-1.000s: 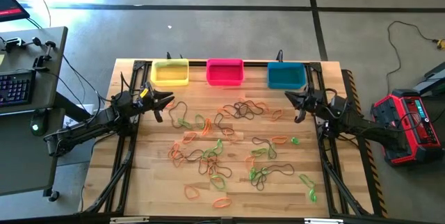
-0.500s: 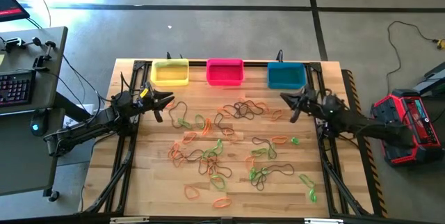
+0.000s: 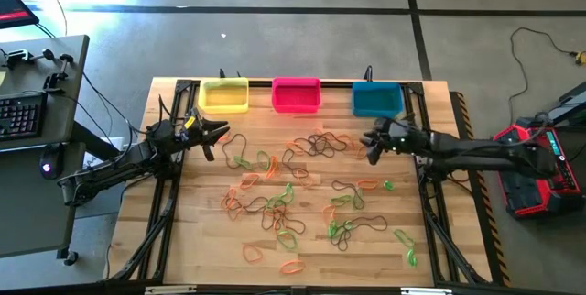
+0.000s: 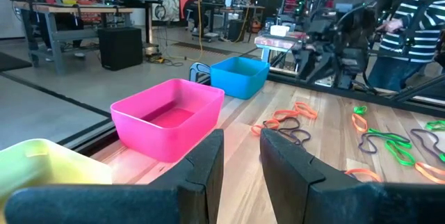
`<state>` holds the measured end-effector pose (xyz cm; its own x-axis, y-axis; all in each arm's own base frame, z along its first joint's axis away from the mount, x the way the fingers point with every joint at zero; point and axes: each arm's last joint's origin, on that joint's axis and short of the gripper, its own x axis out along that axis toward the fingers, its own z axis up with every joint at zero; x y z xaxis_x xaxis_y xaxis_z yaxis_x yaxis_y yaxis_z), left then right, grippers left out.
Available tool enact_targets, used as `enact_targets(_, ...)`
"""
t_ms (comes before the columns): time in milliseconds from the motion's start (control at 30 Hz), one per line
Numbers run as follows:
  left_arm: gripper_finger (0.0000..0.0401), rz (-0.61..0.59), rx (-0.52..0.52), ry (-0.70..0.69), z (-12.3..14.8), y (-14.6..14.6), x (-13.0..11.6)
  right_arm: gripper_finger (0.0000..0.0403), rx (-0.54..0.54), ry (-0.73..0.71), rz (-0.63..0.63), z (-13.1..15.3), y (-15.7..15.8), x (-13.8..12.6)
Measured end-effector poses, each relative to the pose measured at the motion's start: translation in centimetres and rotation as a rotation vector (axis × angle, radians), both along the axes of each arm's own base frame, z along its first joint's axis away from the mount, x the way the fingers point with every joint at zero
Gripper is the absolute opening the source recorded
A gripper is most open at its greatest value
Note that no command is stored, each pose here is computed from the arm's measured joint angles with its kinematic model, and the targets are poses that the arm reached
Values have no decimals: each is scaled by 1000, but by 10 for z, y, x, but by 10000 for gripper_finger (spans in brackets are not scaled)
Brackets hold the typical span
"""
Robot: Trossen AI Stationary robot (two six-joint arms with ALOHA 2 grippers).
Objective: Sort rubber bands into baskets
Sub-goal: Put the orange rubber band into the pink bin
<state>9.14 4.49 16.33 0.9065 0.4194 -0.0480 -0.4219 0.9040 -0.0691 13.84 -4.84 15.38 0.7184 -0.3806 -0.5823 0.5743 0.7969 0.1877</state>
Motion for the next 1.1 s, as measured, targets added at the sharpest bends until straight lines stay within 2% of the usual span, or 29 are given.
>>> enact_targets(300,85,0,0,1,0,0,0,174,92,127,-8,-12,-6,20)
enact_targets(567,85,0,0,0,0,0,0,222,50,236,23,-12,-15,49)
enact_targets(667,85,0,0,0,0,0,0,233,46,319,27,-18,-18,56)
enact_targets(967,85,0,0,0,0,0,0,237,63,458,67,-29,-28,80)
enact_targets(1100,85,0,0,0,0,0,0,212,99,511,55,-27,-35,90)
